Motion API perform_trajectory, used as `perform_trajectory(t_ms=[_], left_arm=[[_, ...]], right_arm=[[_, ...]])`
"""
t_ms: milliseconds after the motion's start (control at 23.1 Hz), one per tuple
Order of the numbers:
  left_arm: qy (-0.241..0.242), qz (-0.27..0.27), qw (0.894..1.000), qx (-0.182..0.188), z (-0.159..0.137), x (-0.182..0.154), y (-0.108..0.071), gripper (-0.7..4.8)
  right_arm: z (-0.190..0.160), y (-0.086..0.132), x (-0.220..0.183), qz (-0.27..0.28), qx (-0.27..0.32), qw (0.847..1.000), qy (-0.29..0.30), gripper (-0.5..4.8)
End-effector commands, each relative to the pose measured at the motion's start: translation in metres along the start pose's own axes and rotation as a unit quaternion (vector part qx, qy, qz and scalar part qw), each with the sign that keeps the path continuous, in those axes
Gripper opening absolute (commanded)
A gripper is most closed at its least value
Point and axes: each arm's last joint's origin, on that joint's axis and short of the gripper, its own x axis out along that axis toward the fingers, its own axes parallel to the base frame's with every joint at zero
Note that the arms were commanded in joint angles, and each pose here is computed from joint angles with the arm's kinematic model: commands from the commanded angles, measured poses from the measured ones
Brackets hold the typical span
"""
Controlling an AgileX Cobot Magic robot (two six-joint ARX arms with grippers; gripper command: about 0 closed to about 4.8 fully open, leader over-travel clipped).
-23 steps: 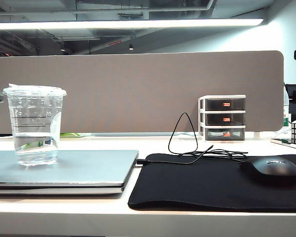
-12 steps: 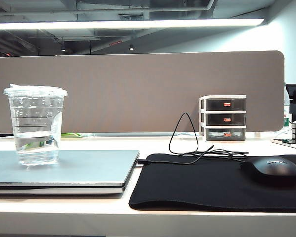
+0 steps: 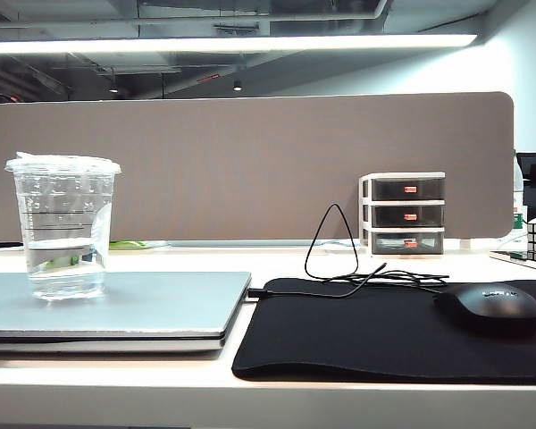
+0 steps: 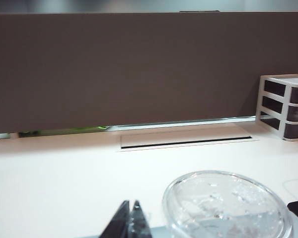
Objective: Pick up the coffee cup and place it over the laptop.
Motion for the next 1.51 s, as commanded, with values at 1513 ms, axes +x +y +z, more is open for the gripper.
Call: perform_trajectory(t_ms=[1513], left_arm=[[0.034,0.070,0.996,-0.047,0.013,-0.043,-0.002,-0.05]], right_arm=[[-0.026,-0.003,0.007,-0.007,-0.019,0.999,-0.039,-0.03]])
